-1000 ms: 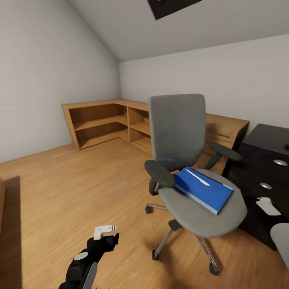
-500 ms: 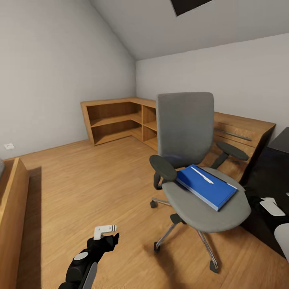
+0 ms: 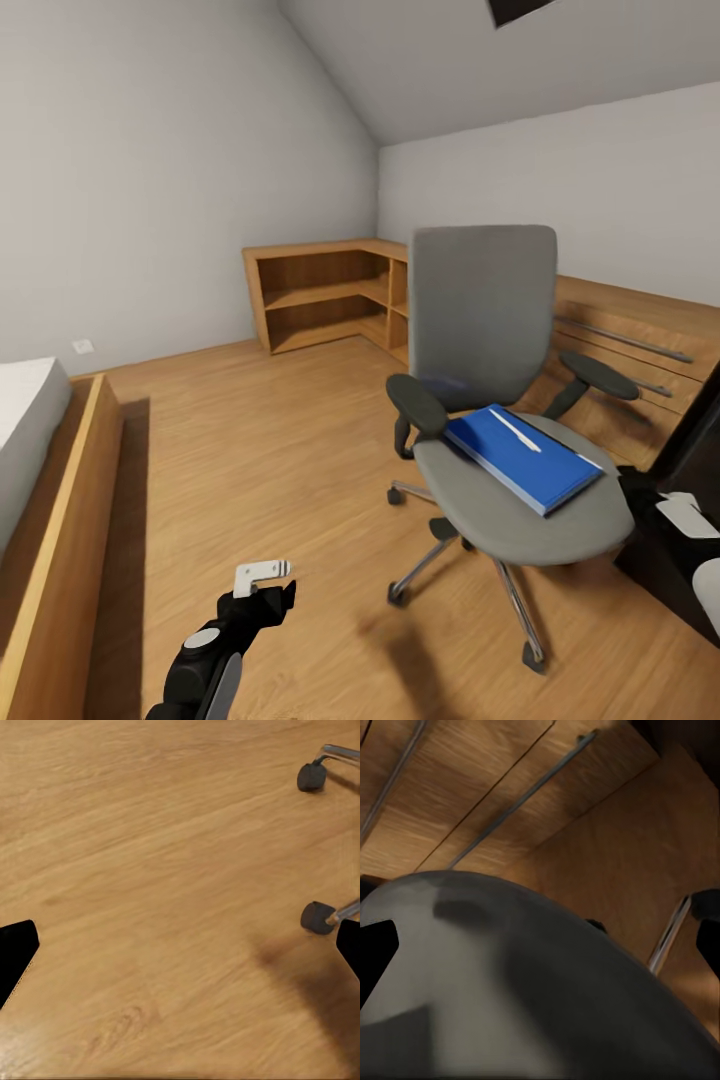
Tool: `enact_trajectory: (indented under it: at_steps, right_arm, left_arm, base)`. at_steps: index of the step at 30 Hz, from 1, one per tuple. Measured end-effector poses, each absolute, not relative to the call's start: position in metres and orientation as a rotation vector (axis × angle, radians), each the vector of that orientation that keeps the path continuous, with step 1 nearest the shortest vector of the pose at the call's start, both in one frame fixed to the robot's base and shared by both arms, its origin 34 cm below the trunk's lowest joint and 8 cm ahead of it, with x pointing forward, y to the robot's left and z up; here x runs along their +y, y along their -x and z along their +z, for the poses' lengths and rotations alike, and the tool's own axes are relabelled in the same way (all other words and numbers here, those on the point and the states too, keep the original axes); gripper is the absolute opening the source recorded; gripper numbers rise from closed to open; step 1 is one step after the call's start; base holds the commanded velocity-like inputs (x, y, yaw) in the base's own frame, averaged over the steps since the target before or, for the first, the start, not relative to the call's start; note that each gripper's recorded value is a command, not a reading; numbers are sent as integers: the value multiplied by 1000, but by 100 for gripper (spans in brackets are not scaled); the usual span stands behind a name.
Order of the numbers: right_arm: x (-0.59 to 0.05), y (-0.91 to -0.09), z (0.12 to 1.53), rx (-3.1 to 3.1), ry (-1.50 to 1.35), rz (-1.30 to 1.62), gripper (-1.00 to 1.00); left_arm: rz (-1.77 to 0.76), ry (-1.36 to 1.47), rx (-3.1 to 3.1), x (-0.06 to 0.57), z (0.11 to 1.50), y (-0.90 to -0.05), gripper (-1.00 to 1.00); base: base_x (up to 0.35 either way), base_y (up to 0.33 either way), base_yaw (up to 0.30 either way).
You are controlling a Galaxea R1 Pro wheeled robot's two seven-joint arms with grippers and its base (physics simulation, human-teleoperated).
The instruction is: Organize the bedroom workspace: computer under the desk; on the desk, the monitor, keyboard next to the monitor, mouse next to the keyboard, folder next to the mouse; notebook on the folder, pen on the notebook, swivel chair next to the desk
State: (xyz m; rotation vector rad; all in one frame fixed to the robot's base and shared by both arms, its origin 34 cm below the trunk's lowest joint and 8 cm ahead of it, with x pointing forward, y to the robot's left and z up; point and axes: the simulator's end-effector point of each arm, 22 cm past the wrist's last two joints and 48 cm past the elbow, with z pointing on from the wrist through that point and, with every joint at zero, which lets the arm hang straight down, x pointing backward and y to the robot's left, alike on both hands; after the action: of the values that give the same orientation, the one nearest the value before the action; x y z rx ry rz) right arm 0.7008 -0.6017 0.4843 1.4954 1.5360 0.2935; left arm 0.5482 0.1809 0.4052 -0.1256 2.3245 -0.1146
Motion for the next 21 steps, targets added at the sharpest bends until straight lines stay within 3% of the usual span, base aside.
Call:
enact_trajectory:
  at_steps: [12, 21]
  right_arm:
    - [-612, -697, 484, 1532, -1496, 274, 100]
    - [-582, -715, 485, 1540, -1477, 329, 100]
  left_arm:
    - [-114, 126, 2332, 181, 402, -547, 100]
    - [-111, 122, 2361, 180, 390, -541, 100]
  base:
    - [0, 0, 234]
    - [0, 0, 30]
